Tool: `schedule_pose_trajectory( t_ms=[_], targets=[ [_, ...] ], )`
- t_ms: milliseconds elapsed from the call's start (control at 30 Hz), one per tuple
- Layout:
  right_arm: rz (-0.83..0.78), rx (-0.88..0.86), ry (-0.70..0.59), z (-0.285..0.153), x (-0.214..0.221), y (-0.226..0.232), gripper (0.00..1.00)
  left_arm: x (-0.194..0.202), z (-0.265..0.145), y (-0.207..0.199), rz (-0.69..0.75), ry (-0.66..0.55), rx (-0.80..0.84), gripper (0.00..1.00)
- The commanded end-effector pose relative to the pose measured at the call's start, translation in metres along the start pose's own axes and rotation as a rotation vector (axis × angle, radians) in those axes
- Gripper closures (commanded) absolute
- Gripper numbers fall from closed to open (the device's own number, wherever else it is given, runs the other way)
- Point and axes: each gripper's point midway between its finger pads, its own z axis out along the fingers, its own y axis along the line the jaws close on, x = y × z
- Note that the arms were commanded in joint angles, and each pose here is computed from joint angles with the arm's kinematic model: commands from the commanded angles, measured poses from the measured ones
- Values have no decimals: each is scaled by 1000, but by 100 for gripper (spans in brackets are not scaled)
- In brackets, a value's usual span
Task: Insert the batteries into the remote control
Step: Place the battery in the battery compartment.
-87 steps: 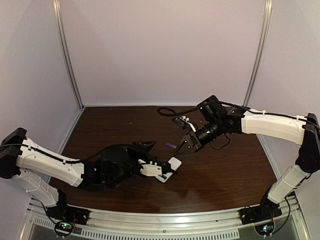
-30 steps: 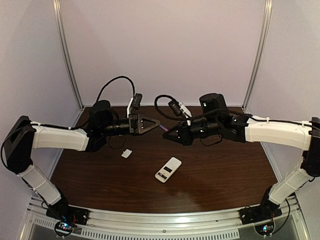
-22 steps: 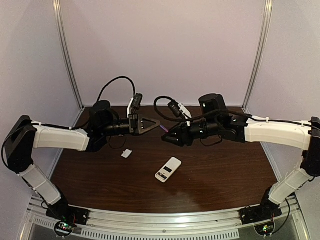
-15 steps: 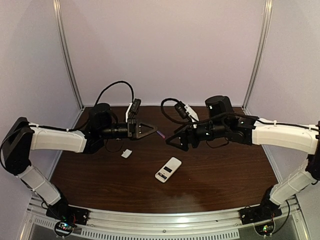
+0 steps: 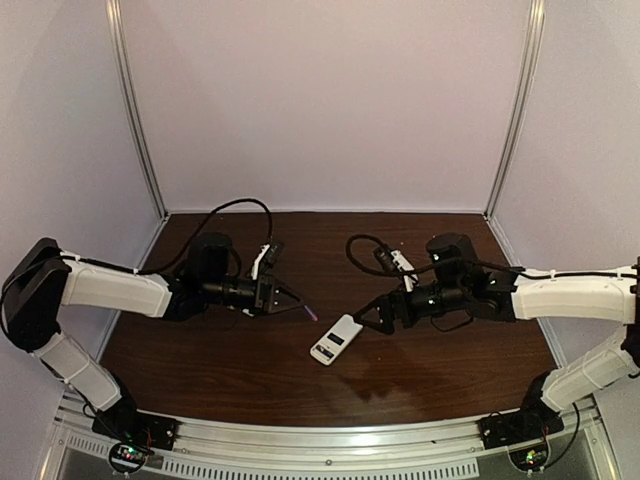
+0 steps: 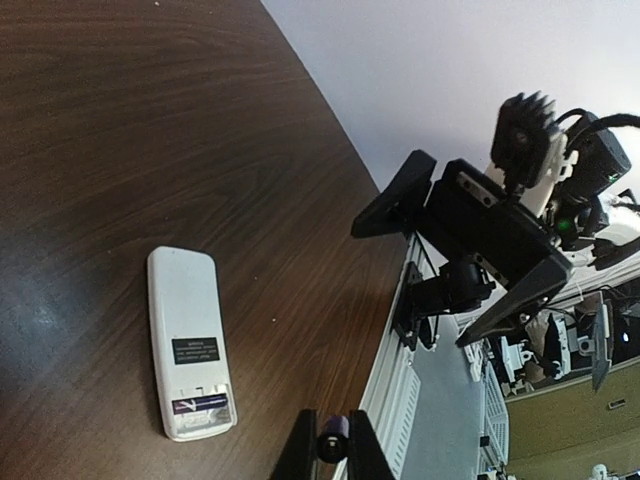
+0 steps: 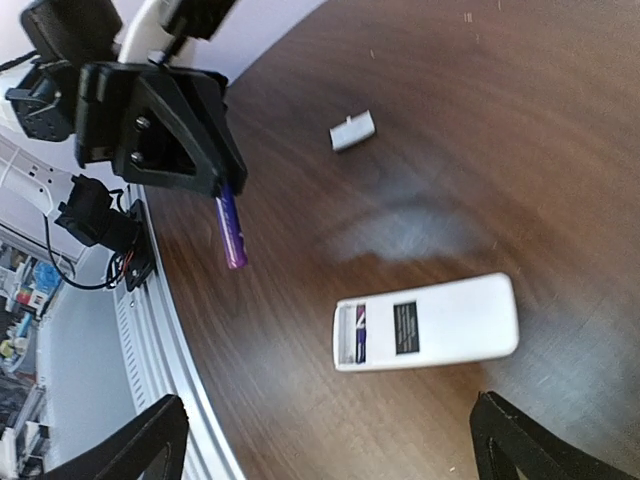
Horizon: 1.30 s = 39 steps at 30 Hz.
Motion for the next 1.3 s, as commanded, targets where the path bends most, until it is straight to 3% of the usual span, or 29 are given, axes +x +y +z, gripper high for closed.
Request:
schedule_pose_trajectory(
  t_ms=[0,367,900,1267],
  targets=[
    [152,-91,61,16,30,2,0,25,11,18,-10,40,-60,100],
    [334,-113,119,49,58,-14,7,54,32,41,-61,72,-132,100],
    [470,-183,184,71,84,-10,26,53,47,61,-12,67,-234,100],
    [527,-247,240,94,98,-2,31,58,54,71,11,74,-297,100]
  ],
)
